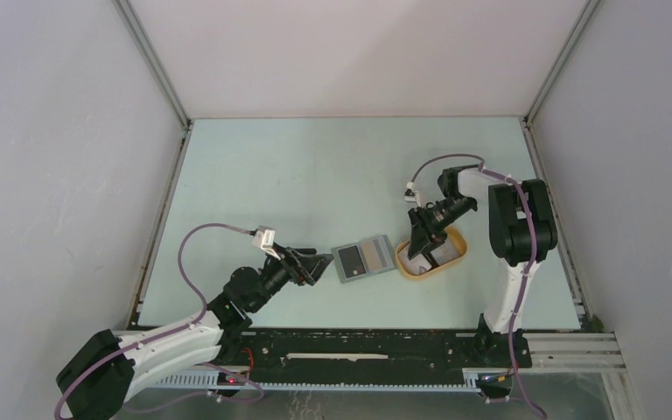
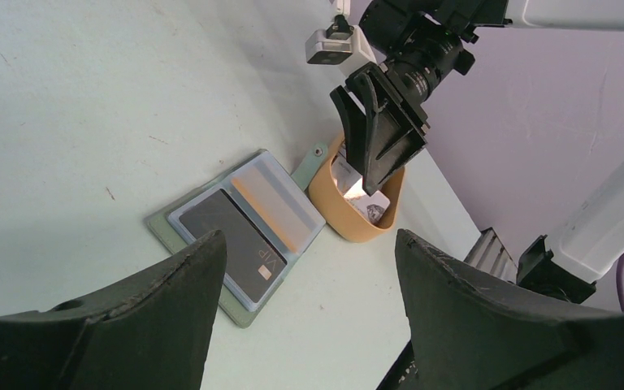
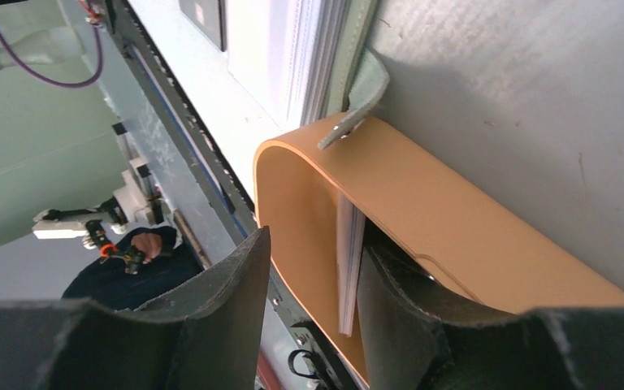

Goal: Put the credit cards into the card holder
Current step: Pick up the credit card from the storage box.

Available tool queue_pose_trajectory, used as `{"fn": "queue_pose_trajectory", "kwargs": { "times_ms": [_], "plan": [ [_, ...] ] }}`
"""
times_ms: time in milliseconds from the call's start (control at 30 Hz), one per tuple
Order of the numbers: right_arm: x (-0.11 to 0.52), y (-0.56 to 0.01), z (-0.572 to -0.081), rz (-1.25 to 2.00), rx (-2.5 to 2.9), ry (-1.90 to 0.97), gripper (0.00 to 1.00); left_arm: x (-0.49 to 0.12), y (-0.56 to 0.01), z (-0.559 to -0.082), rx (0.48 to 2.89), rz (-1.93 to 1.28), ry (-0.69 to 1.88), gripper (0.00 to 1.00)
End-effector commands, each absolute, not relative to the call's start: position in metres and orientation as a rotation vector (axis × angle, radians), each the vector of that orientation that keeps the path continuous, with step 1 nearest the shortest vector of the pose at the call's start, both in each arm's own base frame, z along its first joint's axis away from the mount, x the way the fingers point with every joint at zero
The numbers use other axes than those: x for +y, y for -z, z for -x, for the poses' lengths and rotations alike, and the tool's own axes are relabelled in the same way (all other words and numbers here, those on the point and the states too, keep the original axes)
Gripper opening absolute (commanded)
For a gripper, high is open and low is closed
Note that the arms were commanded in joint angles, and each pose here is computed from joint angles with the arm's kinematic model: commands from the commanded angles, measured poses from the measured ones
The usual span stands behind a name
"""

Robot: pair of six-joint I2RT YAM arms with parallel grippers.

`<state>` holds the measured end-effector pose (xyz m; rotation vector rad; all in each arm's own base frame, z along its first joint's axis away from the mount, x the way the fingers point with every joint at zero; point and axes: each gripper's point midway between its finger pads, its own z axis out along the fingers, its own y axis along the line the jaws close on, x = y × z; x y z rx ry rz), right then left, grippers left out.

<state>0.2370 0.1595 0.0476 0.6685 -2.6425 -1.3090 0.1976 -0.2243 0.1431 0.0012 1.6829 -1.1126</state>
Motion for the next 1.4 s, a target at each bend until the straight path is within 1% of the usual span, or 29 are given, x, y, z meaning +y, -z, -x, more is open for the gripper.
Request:
{"fn": "queue_pose_trajectory", "kwargs": {
  "times_ms": [0,133,400,667,967,1233,1367],
  "plan": [
    [0.153,-0.047,-0.249,-0.776,-2.754,1.199,0.51,-0.221,-0.132,-0.194,1.696,0.000,1.111,0.80],
    [0.152,-0.046,-0.249,-0.780,-2.754,1.193,0.51,-0.222,-0.132,-0.195,1.698,-0.003,1.111,0.81],
    [0.156,-0.057,-0.247,-0.754,-2.720,1.285,0.49,-0.222,-0.133,-0.195,1.695,-0.003,1.112,0.81],
    [0.144,-0.072,-0.254,-0.697,-2.738,1.387,0.46,-0.221,-0.131,-0.195,1.702,-0.005,1.105,0.81],
    [0.140,-0.071,-0.254,-0.677,-2.735,1.386,0.41,-0.219,-0.128,-0.194,1.703,0.004,1.103,0.81],
    [0.146,-0.060,-0.246,-0.687,-2.686,1.349,0.41,-0.218,-0.128,-0.193,1.702,0.005,1.100,0.80],
    [0.155,-0.057,-0.240,-0.719,-2.647,1.349,0.45,-0.217,-0.128,-0.193,1.701,0.008,1.100,0.81]
  ]
}}
